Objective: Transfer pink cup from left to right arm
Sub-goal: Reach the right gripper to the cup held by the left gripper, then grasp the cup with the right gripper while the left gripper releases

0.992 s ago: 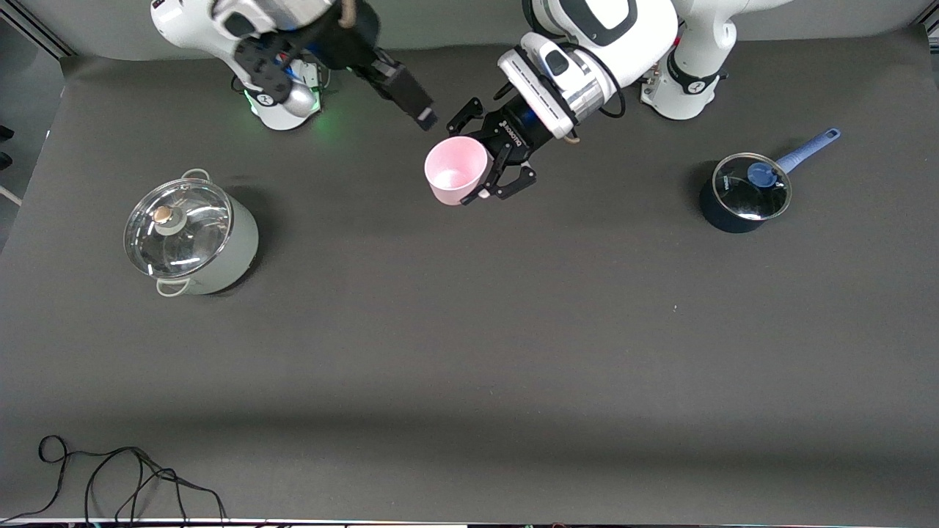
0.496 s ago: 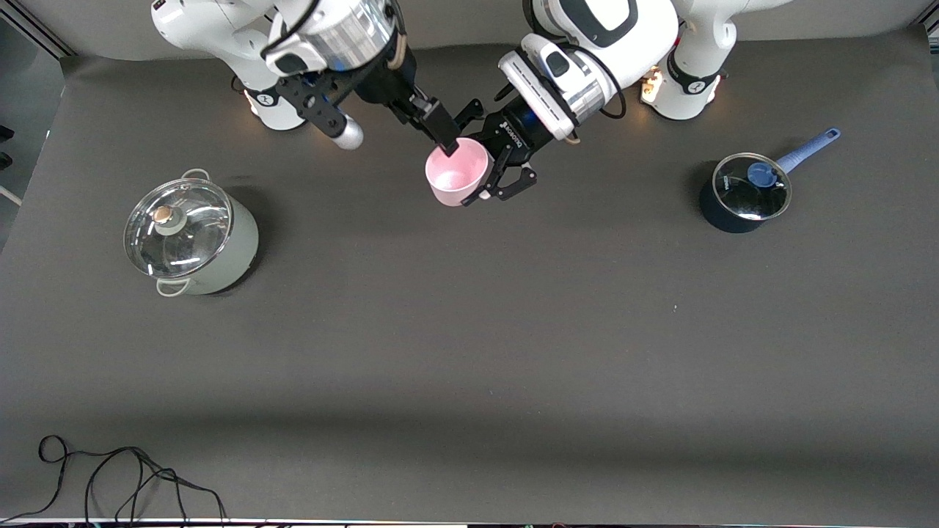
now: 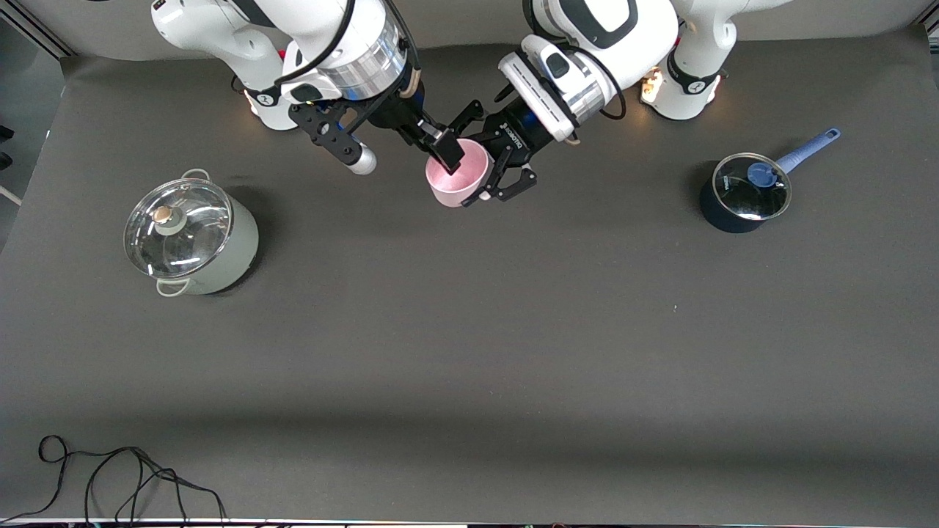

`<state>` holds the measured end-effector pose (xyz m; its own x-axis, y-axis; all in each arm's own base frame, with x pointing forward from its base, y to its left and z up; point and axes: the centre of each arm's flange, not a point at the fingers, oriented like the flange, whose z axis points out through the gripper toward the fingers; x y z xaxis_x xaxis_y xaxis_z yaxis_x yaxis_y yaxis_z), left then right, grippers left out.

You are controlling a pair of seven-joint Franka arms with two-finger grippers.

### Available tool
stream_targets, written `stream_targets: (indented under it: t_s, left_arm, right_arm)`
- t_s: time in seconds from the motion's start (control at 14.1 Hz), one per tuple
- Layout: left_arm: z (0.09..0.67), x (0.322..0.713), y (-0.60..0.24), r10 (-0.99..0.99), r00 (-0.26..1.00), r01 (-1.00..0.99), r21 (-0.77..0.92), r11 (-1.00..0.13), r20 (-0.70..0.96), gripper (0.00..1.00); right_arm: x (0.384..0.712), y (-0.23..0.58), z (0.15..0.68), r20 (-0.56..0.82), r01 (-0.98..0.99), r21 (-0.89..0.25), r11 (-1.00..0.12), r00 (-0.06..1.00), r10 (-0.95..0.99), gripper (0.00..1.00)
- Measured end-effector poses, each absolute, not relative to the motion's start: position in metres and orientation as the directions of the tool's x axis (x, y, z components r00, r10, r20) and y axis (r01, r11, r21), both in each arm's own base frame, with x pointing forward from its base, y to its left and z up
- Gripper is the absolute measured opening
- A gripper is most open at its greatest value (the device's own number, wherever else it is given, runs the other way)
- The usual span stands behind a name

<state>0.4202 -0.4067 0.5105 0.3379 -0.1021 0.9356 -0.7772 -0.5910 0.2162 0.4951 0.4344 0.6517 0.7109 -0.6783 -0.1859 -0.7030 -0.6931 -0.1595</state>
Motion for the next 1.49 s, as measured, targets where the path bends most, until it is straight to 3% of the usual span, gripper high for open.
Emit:
stream_targets:
  t_s: [0.43,1.06,1.35,1.49]
  left_arm:
    - [0.511,0.417,-0.41,-0.106,0.336,-0.783,0.214,-0.584,0.936,0.67]
    - [0.511,0.417,-0.409,-0.119,0.325,-0.784,0.197,-0.589,0.938,0.67]
    - [0.512,0.423,-0.4,-0.112,0.349,-0.752,0.207,-0.625,0.93,0.99]
    - [0.51,0.424,-0.399,-0.108,0.364,-0.743,0.219,-0.633,0.925,1.0]
  right_arm:
    - [0.497,0.435,0.654,-0.18,-0.684,-0.182,-0.706,0.729,-0.66,0.12]
    - [0.497,0.436,0.653,-0.181,-0.686,-0.181,-0.705,0.728,-0.662,0.1]
    - [0.502,0.431,0.654,-0.173,-0.68,-0.186,-0.709,0.733,-0.658,0.04]
    - [0.503,0.43,0.654,-0.171,-0.68,-0.189,-0.708,0.733,-0.659,0.04]
